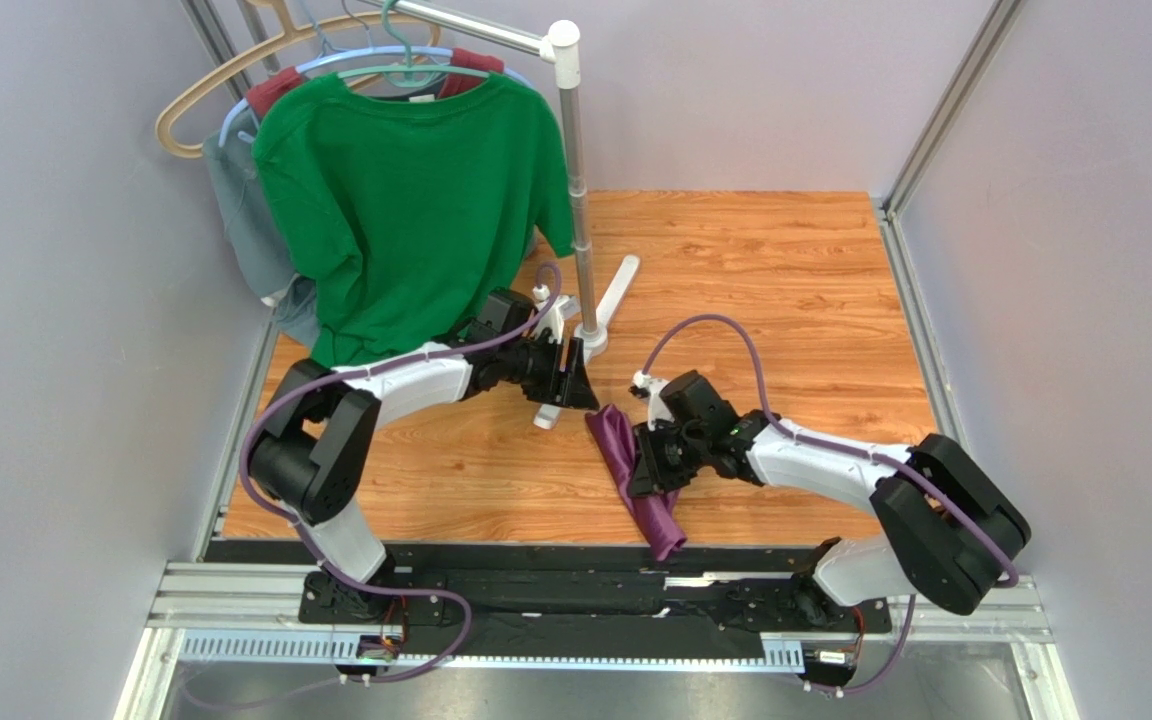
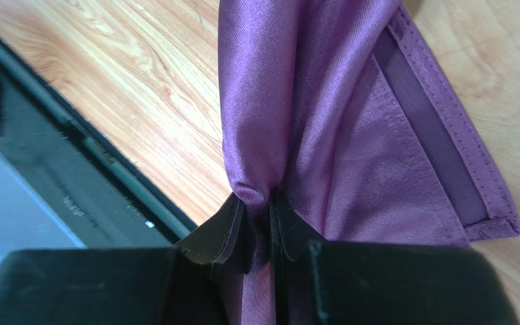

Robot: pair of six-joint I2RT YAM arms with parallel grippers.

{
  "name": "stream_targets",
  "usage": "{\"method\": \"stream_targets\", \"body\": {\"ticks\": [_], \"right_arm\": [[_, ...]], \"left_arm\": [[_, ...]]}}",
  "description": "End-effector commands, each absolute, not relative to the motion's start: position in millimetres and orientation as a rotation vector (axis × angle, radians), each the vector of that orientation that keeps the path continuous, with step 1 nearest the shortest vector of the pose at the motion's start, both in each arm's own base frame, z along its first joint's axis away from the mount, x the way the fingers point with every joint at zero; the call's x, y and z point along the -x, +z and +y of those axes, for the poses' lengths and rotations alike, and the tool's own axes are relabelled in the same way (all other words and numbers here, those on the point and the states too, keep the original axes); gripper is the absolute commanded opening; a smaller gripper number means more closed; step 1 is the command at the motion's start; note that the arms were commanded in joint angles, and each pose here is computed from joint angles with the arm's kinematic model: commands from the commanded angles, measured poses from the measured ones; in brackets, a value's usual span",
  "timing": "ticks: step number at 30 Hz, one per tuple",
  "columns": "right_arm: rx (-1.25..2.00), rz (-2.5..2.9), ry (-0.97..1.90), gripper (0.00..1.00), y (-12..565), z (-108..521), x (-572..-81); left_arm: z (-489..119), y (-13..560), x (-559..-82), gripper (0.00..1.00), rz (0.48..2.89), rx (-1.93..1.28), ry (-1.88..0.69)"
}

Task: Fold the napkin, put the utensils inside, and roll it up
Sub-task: Roll the napkin with the utensil

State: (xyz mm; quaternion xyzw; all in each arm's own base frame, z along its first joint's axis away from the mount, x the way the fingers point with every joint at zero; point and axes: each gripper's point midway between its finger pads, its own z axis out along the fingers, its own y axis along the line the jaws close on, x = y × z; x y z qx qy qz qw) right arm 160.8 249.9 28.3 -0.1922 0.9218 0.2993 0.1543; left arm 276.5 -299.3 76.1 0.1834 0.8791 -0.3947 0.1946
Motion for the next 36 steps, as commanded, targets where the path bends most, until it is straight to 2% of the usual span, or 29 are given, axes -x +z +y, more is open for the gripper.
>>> {"method": "stream_targets", "body": {"ticks": [1,10,27,30,33,34,36], "right_arm": [[0.580,2.589,1.127,0.09,41,257,-156],[0.443,2.638,1.305,0.07,31,243,-165],[0.296,2.702,1.382,0.05,12,232,-171],[0.290,2.708,1.383,0.05,11,231,-172],[0.273,2.711,1.386,0.04,10,230,-173],[0.270,2.709,1.384,0.04,10,230,-174],[0.267,2.714,1.382,0.07,11,230,-174]], "left_arm": [[-308,91,-280,0.63,2.315,-0.578,-1.168],[-321,87,-281,0.63,2.242,-0.628,-1.249],[-355,59,-289,0.63,2.257,-0.723,-1.224],[-357,54,-285,0.59,2.267,-0.735,-1.240],[-357,49,-280,0.49,2.281,-0.744,-1.244],[-357,48,-279,0.39,2.284,-0.746,-1.246],[-356,42,-276,0.28,2.304,-0.745,-1.245]]}}
